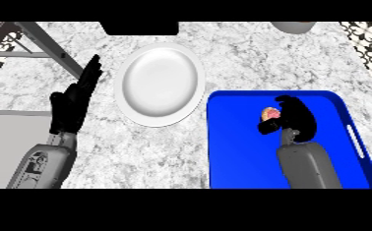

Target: Pick the cupcake from the tray and place it in the plate

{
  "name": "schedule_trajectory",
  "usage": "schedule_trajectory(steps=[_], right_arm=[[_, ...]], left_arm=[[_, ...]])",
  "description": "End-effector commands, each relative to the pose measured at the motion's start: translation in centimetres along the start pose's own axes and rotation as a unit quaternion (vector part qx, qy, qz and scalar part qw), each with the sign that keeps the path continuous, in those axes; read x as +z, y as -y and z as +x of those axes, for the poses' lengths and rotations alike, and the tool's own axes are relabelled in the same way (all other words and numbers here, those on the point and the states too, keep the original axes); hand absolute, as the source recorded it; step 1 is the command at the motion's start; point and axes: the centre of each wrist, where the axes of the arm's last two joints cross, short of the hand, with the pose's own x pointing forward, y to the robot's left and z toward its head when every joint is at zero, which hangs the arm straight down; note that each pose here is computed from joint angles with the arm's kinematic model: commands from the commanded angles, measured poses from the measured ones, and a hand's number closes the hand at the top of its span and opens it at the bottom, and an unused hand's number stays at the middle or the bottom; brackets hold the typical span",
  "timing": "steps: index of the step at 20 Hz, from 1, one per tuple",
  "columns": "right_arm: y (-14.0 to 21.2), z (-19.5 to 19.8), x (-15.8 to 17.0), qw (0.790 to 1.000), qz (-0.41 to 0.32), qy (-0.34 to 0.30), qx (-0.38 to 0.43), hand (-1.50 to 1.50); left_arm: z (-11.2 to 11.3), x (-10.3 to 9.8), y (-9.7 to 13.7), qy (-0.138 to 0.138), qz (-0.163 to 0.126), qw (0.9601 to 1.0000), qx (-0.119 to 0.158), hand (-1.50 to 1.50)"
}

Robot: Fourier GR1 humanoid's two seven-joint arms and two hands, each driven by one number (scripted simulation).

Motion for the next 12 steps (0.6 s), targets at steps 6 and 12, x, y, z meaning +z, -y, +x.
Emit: schedule_trajectory(steps=[6,12], right_arm=[[0.1,-1.2,0.2,0.999,-0.043,-0.018,0.011,1.5],[1.6,-1.5,0.3,0.992,-0.062,0.088,0.06,1.5]], left_arm=[[1.2,-1.1,-1.1,-0.004,0.001,1.0,0.002,0.0],[-0.5,-0.9,-1.4,-0.006,-0.001,0.9999,-0.01,0.0]])
